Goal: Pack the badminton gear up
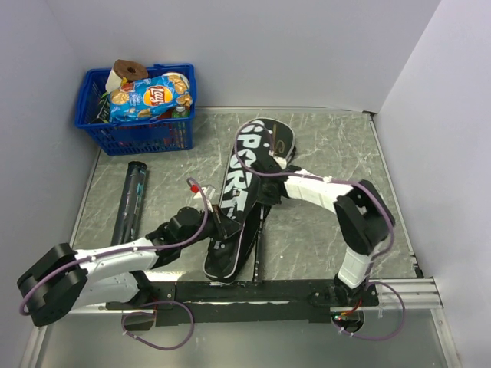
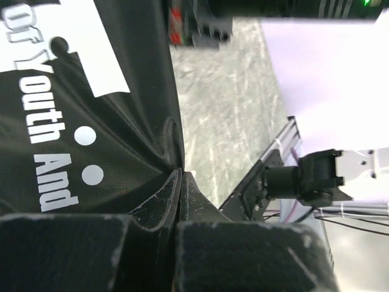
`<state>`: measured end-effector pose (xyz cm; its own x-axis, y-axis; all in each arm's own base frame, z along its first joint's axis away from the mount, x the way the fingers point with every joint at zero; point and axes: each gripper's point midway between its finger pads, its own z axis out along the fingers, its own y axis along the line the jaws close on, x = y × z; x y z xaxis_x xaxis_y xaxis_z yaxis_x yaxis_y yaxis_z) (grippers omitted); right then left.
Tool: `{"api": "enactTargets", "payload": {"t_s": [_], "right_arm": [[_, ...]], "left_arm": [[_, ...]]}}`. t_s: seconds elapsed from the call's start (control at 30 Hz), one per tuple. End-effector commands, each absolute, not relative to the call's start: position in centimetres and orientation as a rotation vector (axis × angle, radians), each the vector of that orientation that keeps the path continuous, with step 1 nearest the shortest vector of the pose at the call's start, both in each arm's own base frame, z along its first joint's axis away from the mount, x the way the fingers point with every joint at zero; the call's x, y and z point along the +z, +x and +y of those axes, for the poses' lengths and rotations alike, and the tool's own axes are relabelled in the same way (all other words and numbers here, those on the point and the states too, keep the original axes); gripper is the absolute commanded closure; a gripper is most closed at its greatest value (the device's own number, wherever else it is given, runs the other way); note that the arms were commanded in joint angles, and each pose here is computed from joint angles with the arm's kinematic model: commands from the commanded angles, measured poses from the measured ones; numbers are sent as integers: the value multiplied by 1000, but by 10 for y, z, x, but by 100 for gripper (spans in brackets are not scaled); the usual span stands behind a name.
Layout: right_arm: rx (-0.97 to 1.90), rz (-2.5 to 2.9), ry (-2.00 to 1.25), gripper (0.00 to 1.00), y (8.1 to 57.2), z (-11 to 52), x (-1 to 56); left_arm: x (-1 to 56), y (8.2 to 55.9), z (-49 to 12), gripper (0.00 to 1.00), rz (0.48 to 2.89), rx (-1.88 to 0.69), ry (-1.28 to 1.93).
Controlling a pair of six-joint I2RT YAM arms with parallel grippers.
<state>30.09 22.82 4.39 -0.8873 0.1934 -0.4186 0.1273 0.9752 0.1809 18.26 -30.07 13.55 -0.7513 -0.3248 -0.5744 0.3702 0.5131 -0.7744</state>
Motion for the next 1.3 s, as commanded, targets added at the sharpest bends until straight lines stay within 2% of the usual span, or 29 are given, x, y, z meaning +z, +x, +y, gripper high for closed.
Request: {"api": "enactTargets", "payload": {"t_s": [0.0, 0.13, 0.23, 0.27, 0.37, 0.4, 0.6, 0.73, 0.77, 0.87, 0.9, 0.97, 1.0, 1.1, 1.17, 1.27], "right_arm": [[354, 2458, 292, 100, 368, 263, 72], [348, 2409, 323, 100, 382, 251, 75], [358, 2400, 301, 83, 379, 245, 79], [383, 2396, 292, 71, 376, 246, 81], [413, 2411, 269, 52, 359, 241, 84], [412, 2419, 257, 49, 353, 238, 84], [448, 2436, 196, 43, 316, 221, 97], [501, 2487, 167, 41, 284, 214, 97], [510, 2494, 167, 41, 279, 212, 95], [552, 2504, 180, 40, 258, 206, 88], [555, 2503, 178, 40, 254, 205, 86], [553, 2508, 178, 40, 243, 198, 80], [541, 2525, 179, 40, 237, 193, 72], [544, 2517, 177, 40, 229, 187, 70], [582, 2528, 165, 40, 223, 190, 68], [593, 2540, 162, 39, 216, 188, 62]], "left_arm": [[160, 170, -320, 99, 1981, -1443, 50], [150, 168, -323, 99, 2004, -1455, 32], [145, 171, -328, 99, 2019, -1444, 40], [141, 172, -330, 99, 2035, -1435, 44], [138, 175, -337, 99, 2045, -1434, 59], [138, 174, -340, 99, 2048, -1440, 73], [132, 185, -345, 99, 2075, -1363, 106], [141, 204, -342, 99, 2079, -1217, 99], [127, 204, -333, 99, 2154, -1123, 107], [121, 221, -313, 83, 2213, -862, 125], [119, 224, -307, 74, 2228, -803, 128], [122, 234, -299, 66, 2229, -703, 130], [120, 234, -295, 58, 2247, -661, 136], [112, 234, -290, 45, 2279, -597, 172], [100, 233, -289, 42, 2317, -553, 204], [86, 226, -289, 32, 2349, -511, 248]]}}
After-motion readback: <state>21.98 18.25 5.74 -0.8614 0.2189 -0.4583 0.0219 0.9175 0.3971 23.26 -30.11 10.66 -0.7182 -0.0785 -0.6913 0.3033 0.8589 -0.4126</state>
